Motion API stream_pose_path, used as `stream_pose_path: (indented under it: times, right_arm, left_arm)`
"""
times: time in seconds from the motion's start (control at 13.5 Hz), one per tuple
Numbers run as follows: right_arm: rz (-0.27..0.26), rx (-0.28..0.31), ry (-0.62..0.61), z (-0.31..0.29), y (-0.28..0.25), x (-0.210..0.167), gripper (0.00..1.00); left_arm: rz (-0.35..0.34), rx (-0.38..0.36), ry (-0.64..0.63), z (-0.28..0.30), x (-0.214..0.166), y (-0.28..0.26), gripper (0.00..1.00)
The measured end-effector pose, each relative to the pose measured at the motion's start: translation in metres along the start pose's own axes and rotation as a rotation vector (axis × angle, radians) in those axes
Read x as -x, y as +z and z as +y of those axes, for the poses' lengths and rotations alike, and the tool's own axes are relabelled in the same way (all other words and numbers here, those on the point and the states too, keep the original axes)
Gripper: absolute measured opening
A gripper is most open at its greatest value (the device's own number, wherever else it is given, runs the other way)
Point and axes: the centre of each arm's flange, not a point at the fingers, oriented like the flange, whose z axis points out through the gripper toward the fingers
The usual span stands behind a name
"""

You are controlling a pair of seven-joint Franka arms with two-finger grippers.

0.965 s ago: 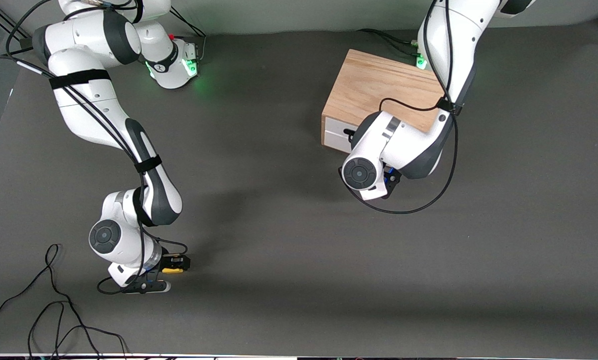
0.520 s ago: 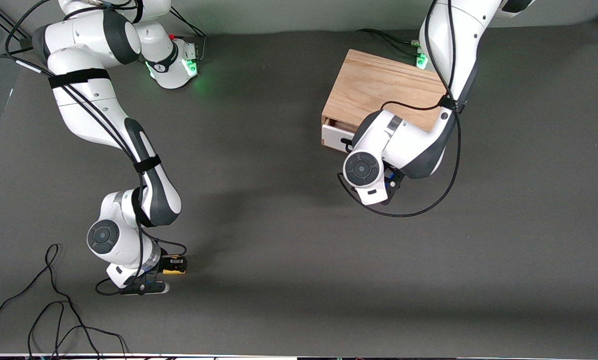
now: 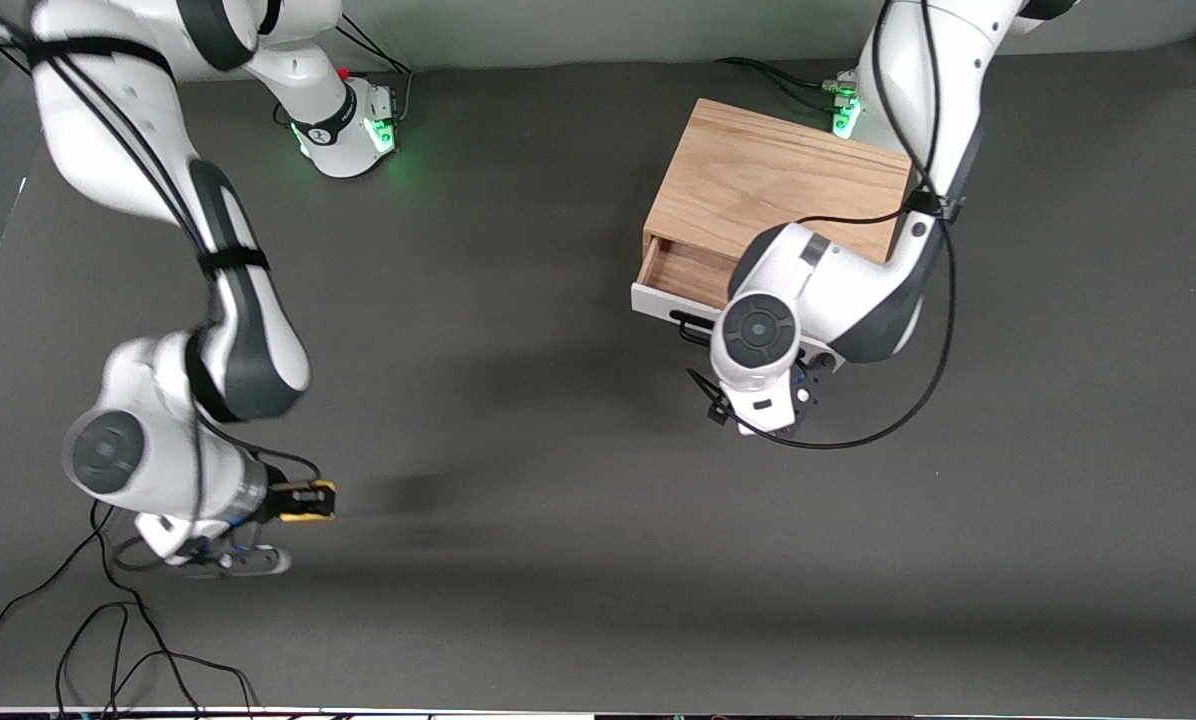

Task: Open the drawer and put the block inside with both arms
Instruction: 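Grasp the cube with the right gripper while the left gripper pulls the drawer open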

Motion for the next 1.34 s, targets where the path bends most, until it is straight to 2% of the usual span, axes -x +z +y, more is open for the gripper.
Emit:
stream_pose_path:
  times: [0.3, 0.52, 0.74, 0.89, 1.11, 1.34]
  right_arm:
    - [-0.056, 0.003, 0.001, 0.005, -0.097, 0.039, 0.55]
    - [-0.066, 0.004, 0.011, 0.016, -0.15, 0.075, 0.55]
    - [-0.085, 0.003, 0.052, 0.044, -0.164, 0.117, 0.55]
    - [-0.096, -0.005, 0.081, 0.062, -0.168, 0.143, 0.55]
    - [-0.101, -0.015, 0.096, 0.072, -0.172, 0.17, 0.55]
    - [-0.09, -0.022, 0.097, 0.074, -0.175, 0.184, 0.55]
  left_arm:
    - [0.006, 0.101, 0.023, 0.011, -0.024, -0.032, 0.97]
    - [0.006, 0.12, 0.029, 0.013, -0.021, -0.035, 0.98]
    - [0.005, 0.118, 0.031, 0.013, -0.02, -0.037, 0.98]
    - [0.003, 0.091, 0.033, 0.009, -0.018, -0.045, 0.98]
    - [0.007, 0.095, 0.104, -0.012, -0.024, -0.113, 0.98]
    - [-0.038, 0.08, 0.149, -0.058, -0.052, -0.188, 0.99]
